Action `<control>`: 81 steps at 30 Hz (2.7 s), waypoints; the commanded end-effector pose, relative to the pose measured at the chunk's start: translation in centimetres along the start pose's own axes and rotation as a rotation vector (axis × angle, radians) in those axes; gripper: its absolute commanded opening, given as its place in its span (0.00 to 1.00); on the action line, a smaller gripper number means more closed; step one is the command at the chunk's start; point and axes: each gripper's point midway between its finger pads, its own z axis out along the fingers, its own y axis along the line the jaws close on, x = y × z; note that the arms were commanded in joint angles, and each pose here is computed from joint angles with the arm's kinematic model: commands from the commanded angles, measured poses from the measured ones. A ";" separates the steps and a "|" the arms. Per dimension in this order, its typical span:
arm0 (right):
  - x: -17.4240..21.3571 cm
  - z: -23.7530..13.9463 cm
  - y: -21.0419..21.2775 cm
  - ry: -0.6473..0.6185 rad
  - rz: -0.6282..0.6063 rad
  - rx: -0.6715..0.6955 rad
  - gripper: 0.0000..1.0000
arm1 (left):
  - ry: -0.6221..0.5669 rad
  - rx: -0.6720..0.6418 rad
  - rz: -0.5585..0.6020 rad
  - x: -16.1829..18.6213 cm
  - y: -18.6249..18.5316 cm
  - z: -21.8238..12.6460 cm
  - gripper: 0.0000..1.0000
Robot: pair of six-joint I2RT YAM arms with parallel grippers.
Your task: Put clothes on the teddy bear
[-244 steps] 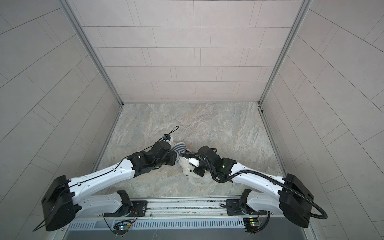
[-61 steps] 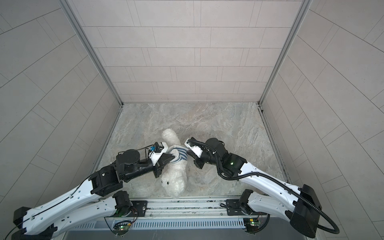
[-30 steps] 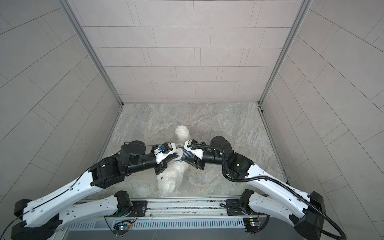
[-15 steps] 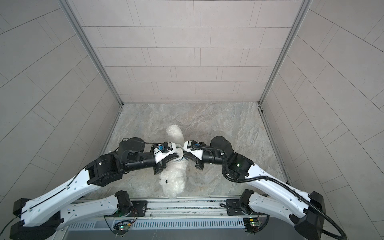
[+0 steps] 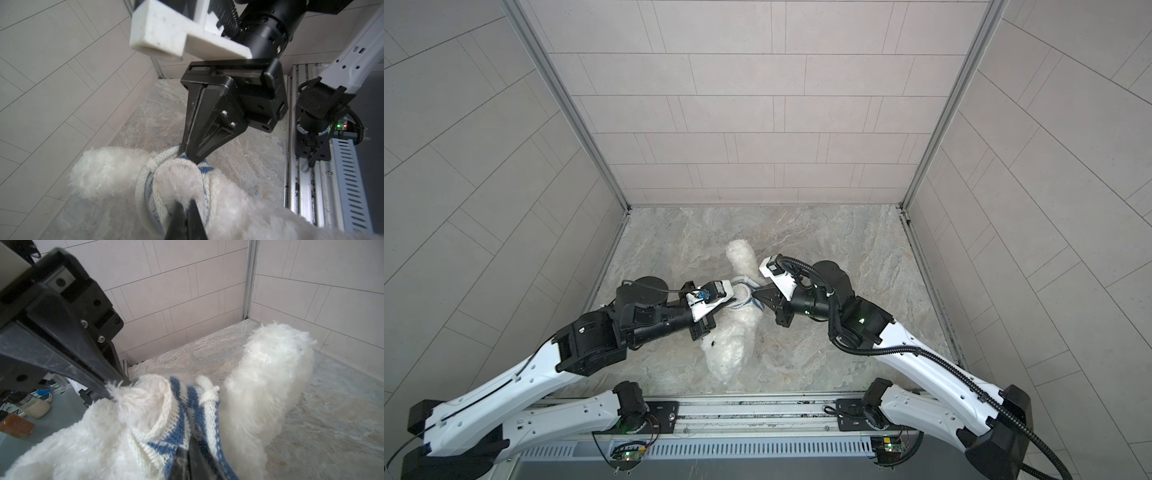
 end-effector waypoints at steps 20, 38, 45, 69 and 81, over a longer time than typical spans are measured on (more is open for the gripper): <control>3.0 -2.0 -6.0 0.088 0.204 0.270 0.00 | -0.182 0.062 -0.040 -4.2 -0.6 -1.9 0.00; -3.4 -3.7 4.3 -0.124 -0.046 -0.149 0.53 | -0.137 0.160 -0.018 -3.7 -2.3 -0.9 0.00; -2.4 -2.2 5.5 -0.074 -0.106 -0.216 0.34 | -0.143 0.218 -0.027 -4.3 -3.1 -1.2 0.00; 1.5 -1.6 -3.7 0.033 0.201 0.166 0.00 | -0.295 0.079 -0.095 -6.5 -0.6 -2.6 0.00; -1.3 -2.0 5.7 -0.077 -0.175 -0.129 0.20 | -0.322 0.026 -0.240 -6.3 0.4 -0.5 0.00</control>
